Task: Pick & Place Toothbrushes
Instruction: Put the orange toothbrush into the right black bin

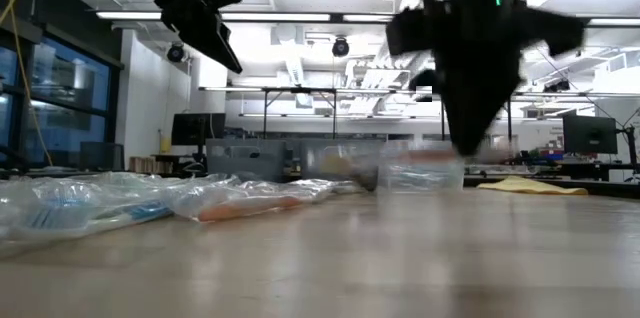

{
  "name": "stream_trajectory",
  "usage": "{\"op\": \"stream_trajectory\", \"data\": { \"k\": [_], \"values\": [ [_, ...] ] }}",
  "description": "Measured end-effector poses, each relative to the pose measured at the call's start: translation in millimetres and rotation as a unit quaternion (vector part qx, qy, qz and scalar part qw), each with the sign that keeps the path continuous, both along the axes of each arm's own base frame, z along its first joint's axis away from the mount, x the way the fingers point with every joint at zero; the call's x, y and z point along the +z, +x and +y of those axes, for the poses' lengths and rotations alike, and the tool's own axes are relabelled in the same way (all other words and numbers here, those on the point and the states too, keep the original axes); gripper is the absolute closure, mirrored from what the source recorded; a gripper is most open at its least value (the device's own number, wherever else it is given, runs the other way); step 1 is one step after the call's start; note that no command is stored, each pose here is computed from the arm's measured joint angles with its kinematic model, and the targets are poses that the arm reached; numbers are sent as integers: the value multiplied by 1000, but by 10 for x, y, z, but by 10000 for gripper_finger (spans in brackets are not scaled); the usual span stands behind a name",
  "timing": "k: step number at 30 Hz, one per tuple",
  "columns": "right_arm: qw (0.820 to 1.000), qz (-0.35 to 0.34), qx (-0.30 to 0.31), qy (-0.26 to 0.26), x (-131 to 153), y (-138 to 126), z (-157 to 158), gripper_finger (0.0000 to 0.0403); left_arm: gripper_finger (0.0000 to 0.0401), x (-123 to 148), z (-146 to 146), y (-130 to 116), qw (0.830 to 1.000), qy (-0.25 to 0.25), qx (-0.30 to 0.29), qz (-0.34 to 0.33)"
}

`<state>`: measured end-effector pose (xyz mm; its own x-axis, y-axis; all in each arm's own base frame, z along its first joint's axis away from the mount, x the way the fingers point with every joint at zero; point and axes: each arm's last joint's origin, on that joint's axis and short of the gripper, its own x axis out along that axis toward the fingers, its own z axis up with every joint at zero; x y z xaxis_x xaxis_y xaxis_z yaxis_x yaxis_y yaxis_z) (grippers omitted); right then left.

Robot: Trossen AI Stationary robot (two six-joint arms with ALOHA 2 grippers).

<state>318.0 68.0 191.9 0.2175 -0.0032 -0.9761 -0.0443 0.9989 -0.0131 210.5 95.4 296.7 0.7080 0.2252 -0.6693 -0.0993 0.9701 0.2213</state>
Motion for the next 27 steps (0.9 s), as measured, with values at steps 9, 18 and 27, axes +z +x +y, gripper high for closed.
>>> {"op": "stream_trajectory", "data": {
  "k": [9,18,27],
  "values": [
    [965,-168,-201,-30,488,218,-549,390,238,-42,-107,-228,999,10,9,-46],
    [910,-248,-331,-26,543,295,-1512,390,238,-58,-224,-480,992,22,24,-124],
    [877,-261,-403,25,368,218,-2244,389,238,-209,-250,-536,991,23,24,-131]
  ]
}}
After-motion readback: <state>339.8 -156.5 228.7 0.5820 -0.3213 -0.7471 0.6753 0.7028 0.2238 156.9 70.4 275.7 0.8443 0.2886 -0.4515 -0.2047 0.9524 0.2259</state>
